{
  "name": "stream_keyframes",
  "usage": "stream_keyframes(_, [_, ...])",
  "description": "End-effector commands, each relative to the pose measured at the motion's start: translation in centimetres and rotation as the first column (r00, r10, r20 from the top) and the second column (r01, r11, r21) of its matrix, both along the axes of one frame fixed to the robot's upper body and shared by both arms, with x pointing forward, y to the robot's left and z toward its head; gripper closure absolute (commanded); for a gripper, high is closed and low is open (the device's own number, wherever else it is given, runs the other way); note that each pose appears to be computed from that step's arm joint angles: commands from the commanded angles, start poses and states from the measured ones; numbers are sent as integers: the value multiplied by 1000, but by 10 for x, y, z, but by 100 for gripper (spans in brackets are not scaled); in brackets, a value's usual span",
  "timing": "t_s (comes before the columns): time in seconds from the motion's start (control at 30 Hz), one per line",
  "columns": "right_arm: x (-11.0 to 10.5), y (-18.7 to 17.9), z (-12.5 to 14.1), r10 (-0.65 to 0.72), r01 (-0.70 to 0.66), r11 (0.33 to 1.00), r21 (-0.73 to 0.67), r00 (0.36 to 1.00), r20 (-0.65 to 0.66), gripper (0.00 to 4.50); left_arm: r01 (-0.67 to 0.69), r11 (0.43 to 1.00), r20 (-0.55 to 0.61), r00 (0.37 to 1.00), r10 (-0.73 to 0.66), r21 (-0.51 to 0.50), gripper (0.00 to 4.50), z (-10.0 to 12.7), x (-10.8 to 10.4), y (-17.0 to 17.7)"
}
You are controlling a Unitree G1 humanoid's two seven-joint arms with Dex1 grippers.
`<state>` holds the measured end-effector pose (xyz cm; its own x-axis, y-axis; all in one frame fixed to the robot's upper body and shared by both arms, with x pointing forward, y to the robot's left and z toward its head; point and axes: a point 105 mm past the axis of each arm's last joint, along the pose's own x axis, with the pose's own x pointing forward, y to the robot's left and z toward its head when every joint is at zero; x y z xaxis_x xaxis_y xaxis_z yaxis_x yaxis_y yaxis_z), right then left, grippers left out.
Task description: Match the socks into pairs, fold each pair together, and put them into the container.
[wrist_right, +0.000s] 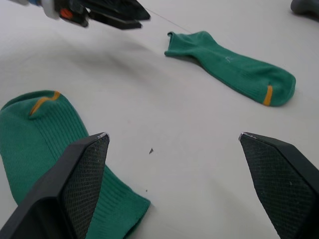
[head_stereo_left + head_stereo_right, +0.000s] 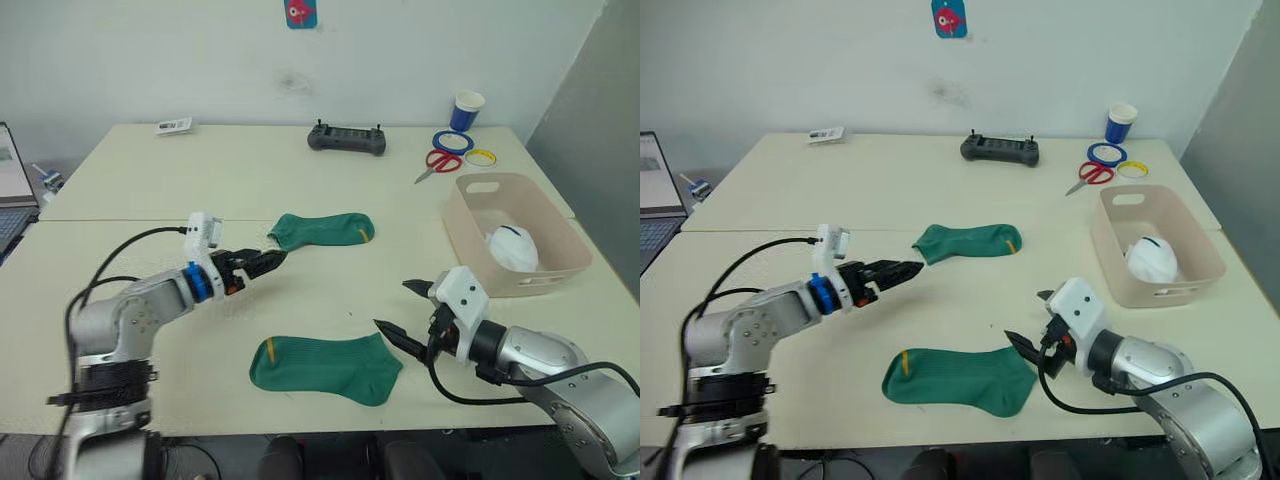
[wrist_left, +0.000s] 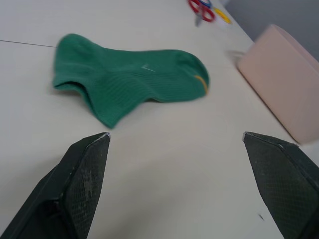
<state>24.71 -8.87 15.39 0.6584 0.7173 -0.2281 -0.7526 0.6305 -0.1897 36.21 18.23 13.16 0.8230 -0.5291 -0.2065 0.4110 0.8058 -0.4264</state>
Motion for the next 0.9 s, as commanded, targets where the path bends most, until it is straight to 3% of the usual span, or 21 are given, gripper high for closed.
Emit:
stream_keyframes(0.03, [3, 3, 11, 0, -1, 1000, 6, 998, 62, 0, -132, 989, 63, 990, 128, 67, 4, 8, 16, 8])
stream_keyframes(0.13, [7, 5, 15, 3, -3, 1000, 2, 997, 79, 0, -190, 972, 46, 982, 185, 141, 4, -5, 29, 6])
stream_keyframes(0.33, [11, 9, 19, 5, -5, 1000, 1, 996, 92, 0, -221, 958, 18, 975, 221, 184, 4, -19, 52, -9])
stream_keyframes(0.43, [11, 10, 20, 7, -7, 1000, 1, 996, 94, 0, -233, 954, 1, 972, 237, 189, 61, -21, 64, -19])
stream_keyframes(0.67, [9, 9, 20, 1, -1, 1000, 0, 996, 91, 0, -249, 947, -47, 963, 264, 204, 269, -28, 84, -29])
stream_keyframes(0.83, [6, 10, 20, 0, 0, 1000, 2, 996, 86, 0, -232, 954, -62, 967, 247, 188, 422, -32, 83, -31])
stream_keyframes(0.9, [6, 9, 19, -5, 5, 1000, 3, 996, 85, 0, -205, 962, -69, 973, 220, 182, 447, -35, 78, -31])
